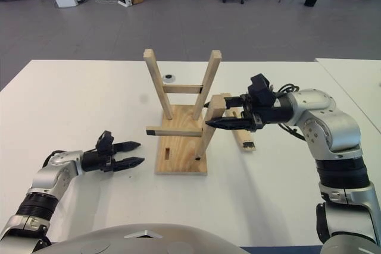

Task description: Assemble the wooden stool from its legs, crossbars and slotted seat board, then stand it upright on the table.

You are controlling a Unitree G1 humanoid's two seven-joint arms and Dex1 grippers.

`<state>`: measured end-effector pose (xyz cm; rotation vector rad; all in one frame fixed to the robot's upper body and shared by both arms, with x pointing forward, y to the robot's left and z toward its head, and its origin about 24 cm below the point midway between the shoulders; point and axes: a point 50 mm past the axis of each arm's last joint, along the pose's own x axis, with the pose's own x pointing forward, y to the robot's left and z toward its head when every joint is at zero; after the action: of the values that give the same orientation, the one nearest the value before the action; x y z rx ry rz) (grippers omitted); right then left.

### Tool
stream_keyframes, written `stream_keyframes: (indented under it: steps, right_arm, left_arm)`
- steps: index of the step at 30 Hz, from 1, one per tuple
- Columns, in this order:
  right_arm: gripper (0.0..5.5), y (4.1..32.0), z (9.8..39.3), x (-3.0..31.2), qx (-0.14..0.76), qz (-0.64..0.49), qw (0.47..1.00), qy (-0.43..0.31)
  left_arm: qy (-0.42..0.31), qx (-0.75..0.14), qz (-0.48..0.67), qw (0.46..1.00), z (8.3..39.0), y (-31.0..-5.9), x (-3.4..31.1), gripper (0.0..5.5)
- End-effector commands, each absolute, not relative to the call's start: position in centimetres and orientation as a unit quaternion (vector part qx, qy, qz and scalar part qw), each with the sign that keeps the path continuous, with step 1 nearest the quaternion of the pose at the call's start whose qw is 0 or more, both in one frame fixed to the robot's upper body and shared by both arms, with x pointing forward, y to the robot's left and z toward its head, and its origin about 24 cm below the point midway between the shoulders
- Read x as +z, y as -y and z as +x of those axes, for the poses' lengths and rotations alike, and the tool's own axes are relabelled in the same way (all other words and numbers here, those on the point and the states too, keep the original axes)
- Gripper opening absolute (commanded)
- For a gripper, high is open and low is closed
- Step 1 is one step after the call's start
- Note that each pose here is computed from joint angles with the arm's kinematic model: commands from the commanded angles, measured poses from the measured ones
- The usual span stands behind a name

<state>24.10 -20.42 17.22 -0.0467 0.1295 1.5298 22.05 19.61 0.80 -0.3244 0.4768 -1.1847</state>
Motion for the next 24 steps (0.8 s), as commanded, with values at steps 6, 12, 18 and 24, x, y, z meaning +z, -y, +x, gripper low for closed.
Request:
stream_keyframes:
  steps: [6,12,18,24]
  right_arm:
    - [2.03,21.6,20.8,10.0,0.647,0.018,0.722,-0.243]
    - [2.03,23.3,21.1,8.1,0.610,0.038,0.743,-0.273]
    - [2.03,21.4,21.8,9.2,0.638,-0.009,0.728,-0.251]
    - [2.03,21.4,23.9,10.7,0.584,-0.073,0.761,-0.273]
  left_arm:
    - [-0.231,-0.561,-0.135,0.783,21.3,-18.9,1.4,4.59]
    - [-0.233,-0.566,-0.136,0.779,21.2,-18.6,1.2,4.59]
    - [-0.227,-0.570,-0.137,0.778,21.1,-17.8,1.5,4.59]
    - [-0.226,-0.577,-0.134,0.774,20.9,-17.3,1.4,4.59]
